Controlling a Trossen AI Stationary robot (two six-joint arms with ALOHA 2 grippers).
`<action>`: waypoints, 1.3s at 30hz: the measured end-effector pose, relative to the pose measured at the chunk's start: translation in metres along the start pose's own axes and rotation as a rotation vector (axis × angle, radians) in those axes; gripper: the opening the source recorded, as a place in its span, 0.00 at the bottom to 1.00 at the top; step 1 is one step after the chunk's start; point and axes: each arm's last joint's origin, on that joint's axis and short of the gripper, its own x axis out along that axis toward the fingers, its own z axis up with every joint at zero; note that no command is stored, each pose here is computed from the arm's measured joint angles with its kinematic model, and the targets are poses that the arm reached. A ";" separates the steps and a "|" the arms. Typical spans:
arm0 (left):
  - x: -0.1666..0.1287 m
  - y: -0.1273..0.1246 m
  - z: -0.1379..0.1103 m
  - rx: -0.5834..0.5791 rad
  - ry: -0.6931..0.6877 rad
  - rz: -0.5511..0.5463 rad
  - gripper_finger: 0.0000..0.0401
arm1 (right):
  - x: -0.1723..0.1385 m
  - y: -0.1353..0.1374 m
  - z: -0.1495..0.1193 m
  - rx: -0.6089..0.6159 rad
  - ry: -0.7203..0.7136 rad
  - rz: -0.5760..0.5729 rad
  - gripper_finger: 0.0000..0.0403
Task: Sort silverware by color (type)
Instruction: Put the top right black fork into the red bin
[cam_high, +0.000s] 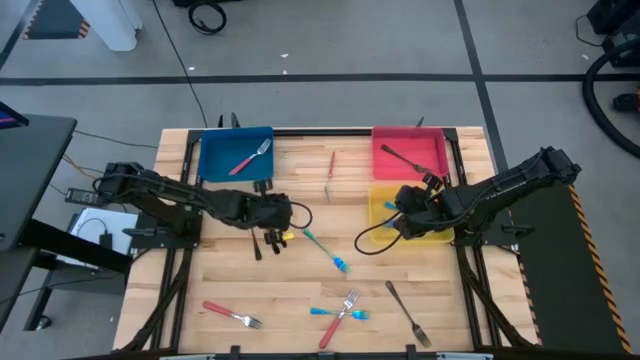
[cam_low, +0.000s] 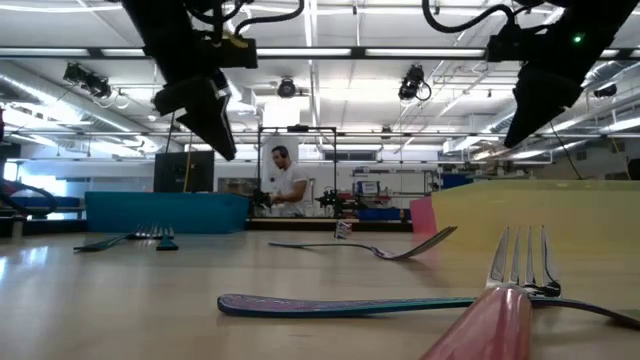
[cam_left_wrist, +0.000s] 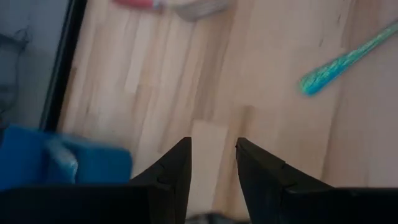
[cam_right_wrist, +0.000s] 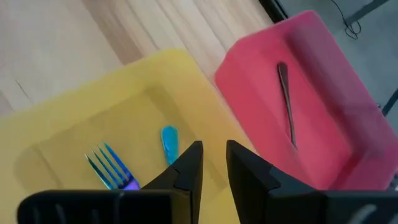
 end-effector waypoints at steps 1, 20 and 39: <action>0.002 0.001 0.003 0.012 -0.018 -0.030 0.31 | 0.000 0.000 0.001 0.010 -0.009 0.003 0.20; 0.045 -0.029 0.042 0.186 -0.354 -0.382 0.31 | 0.009 -0.003 0.014 0.061 -0.045 0.000 0.19; 0.076 -0.043 0.045 0.167 -0.389 -0.369 0.38 | 0.011 -0.004 0.018 0.093 -0.056 0.003 0.19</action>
